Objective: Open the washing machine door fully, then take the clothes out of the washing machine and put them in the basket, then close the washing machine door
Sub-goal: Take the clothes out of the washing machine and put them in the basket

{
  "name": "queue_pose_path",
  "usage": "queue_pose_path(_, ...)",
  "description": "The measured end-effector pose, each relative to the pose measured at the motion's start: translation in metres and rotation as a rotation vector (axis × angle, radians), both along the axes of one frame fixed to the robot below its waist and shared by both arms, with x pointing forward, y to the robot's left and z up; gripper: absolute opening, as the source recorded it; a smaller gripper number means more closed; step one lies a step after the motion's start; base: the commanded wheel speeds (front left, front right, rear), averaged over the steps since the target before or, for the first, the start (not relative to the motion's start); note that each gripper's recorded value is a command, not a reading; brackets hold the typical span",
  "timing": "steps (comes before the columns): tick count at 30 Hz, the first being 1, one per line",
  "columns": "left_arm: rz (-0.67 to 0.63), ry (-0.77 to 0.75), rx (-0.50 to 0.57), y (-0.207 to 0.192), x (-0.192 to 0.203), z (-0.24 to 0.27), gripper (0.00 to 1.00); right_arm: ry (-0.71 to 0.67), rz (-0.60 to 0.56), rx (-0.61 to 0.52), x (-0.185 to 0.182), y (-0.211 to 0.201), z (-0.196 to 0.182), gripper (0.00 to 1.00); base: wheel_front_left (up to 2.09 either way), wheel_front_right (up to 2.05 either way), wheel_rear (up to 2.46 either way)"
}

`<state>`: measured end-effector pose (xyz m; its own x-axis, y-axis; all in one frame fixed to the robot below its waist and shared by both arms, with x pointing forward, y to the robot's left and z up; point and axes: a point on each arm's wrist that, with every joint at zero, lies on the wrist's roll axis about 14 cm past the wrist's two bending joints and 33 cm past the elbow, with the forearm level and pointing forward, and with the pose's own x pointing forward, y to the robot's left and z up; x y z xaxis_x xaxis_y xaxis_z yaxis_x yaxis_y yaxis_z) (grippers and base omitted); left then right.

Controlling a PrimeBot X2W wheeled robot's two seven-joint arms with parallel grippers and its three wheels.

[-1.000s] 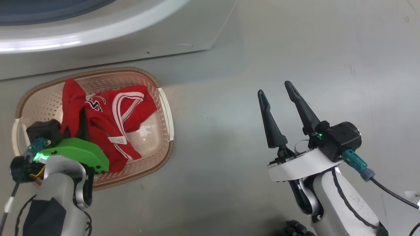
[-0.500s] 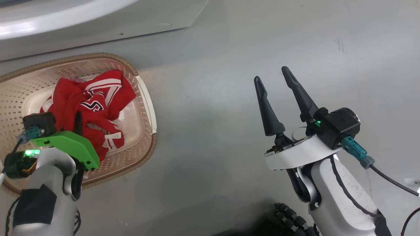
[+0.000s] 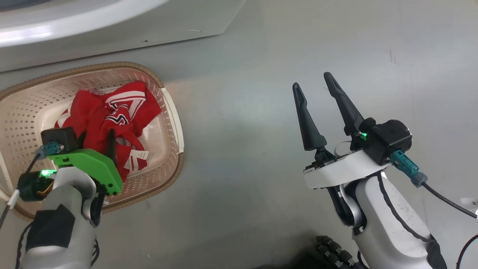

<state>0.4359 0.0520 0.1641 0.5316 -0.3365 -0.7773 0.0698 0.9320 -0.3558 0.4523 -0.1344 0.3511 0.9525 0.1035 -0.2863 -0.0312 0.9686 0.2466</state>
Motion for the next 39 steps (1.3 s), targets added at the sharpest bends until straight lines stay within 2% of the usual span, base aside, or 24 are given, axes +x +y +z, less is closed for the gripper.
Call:
queue_pose_path(5,-0.01,-0.065,0.009,0.0,0.004,0.013,1.0,-0.015,0.004,0.002,0.003,0.001,0.005,1.0,0.0,0.0,0.0)
queue_pose_path(21,0.111,-0.382,-0.04,0.011,0.043,0.104,1.0,-0.066,0.007,-0.016,0.001,-0.002,0.03,1.0,0.0,0.0,0.0)
queue_pose_path(31,0.156,-0.529,-0.036,0.031,0.044,0.164,1.0,-0.076,0.013,-0.016,-0.018,0.0,0.044,1.0,0.0,0.0,0.0)
queue_pose_path(39,0.209,-0.664,-0.014,0.052,0.036,0.219,1.0,-0.142,0.031,-0.004,-0.025,0.01,0.073,1.0,0.0,0.0,0.0)
